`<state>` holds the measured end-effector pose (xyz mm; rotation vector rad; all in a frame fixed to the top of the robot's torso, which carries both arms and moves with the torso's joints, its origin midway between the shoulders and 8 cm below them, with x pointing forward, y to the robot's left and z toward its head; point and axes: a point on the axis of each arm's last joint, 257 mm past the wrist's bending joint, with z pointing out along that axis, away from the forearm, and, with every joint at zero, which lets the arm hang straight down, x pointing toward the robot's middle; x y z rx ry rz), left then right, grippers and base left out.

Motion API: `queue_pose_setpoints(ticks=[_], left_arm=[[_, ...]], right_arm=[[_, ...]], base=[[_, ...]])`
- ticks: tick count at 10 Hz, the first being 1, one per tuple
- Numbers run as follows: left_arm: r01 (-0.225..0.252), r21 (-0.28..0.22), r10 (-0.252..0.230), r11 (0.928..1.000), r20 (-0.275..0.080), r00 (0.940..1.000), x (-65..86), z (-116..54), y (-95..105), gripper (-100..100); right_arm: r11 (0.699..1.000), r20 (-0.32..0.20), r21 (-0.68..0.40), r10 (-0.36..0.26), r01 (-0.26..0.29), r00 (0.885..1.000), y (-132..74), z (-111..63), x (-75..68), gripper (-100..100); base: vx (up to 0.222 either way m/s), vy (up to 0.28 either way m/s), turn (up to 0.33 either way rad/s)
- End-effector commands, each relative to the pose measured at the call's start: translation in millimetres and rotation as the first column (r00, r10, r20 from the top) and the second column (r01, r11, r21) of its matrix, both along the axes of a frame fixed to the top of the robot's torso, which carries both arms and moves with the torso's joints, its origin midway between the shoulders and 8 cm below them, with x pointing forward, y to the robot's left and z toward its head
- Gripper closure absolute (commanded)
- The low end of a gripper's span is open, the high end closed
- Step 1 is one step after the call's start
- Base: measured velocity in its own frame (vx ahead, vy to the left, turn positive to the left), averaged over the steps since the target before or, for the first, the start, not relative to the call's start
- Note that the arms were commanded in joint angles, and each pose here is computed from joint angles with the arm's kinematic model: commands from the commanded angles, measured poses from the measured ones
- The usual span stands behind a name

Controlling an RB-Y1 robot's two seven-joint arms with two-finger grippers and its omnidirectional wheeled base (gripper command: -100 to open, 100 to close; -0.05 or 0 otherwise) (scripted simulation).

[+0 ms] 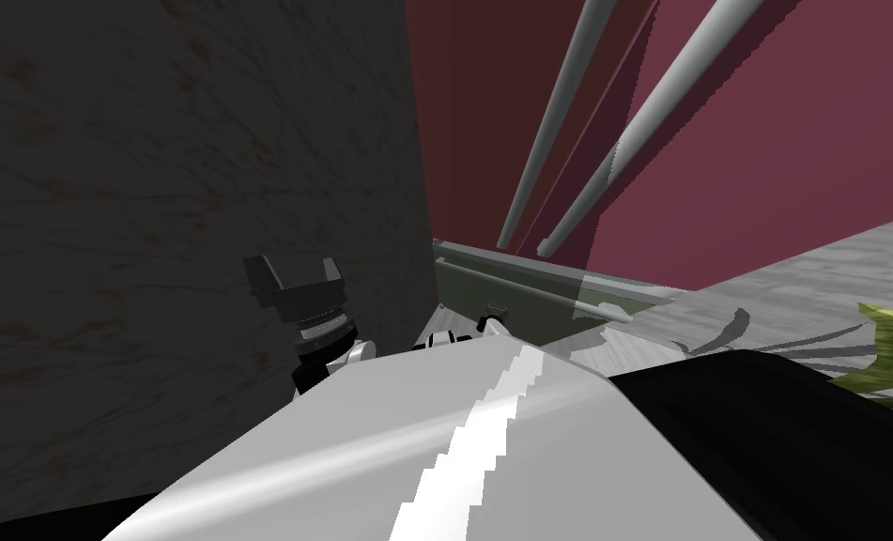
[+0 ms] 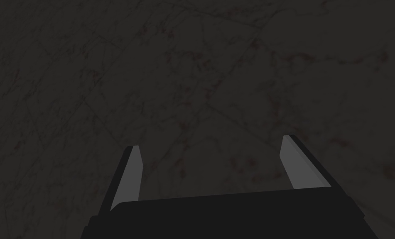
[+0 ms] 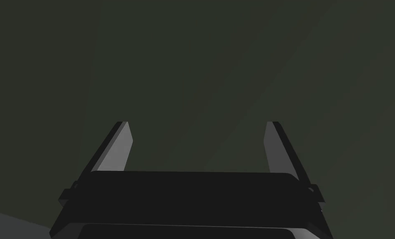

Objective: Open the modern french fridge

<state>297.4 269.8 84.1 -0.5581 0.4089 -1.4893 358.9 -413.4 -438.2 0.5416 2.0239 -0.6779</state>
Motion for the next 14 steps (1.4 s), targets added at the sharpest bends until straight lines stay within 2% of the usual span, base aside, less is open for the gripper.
queue_pose_setpoints(ticks=[1,3,4,6,7,9,10,12,13,14], left_arm=[[0.000,0.000,0.000,1.0000,0.000,1.0000,0.0,0.0,0.0,0],[0.000,0.000,0.000,1.0000,0.000,1.0000,0.0,0.0,0.0,0],[0.000,0.000,0.000,1.0000,0.000,1.0000,0.0,0.0,0.0,0],[0.000,0.000,0.000,1.0000,0.000,1.0000,0.0,0.0,0.0,0],[0.000,0.000,0.000,1.0000,0.000,1.0000,0.0,0.0,0.0,0],[0.000,0.000,0.000,1.0000,0.000,1.0000,0.0,0.0,0.0,0],[0.000,0.000,0.000,1.0000,0.000,1.0000,0.0,0.0,0.0,0],[0.000,0.000,0.000,1.0000,0.000,1.0000,0.0,0.0,0.0,0],[0.000,0.000,0.000,1.0000,0.000,1.0000,0.0,0.0,0.0,0],[0.000,0.000,0.000,1.0000,0.000,1.0000,0.0,0.0,0.0,0]], right_arm=[[0.995,-0.019,-0.096,-0.006,0.004,1.000,-13,9.3,-0.8,-100],[0.981,-0.042,-0.195,-0.022,0.014,0.999,-27,19.1,-3.2,-100],[0.978,-0.040,-0.210,-0.015,0.006,0.999,-27,22.4,-1.6,-100],[0.950,-0.059,-0.313,-0.033,0.013,0.998,-39,34.5,-3.4,-100],[0.946,-0.057,-0.325,-0.027,0.007,0.998,-38,37.2,-2.0,-100],[0.906,-0.073,-0.423,-0.046,0.011,0.996,-49,49.8,-3.8,-100],[0.900,-0.071,-0.436,-0.039,0.004,0.997,-48,53.1,-2.0,-100],[0.849,-0.082,-0.528,-0.059,0.007,0.995,-57,66.5,-3.2,-100],[0.841,-0.081,-0.541,-0.052,0.000,0.995,-56,69.3,-1.7,-100],[0.809,-0.086,-0.587,-0.059,-0.003,0.995,-59,76.9,-1.7,-100]], base=[[-0.009,-0.010,0.020],[-0.017,-0.014,0.039],[-0.011,-0.011,0.012],[-0.012,-0.011,0.034],[-0.011,-0.010,0.013],[-0.013,-0.012,0.031],[-0.009,-0.010,0.018],[-0.012,-0.011,0.032],[-0.011,-0.012,0.017],[-0.010,-0.012,0.023]])
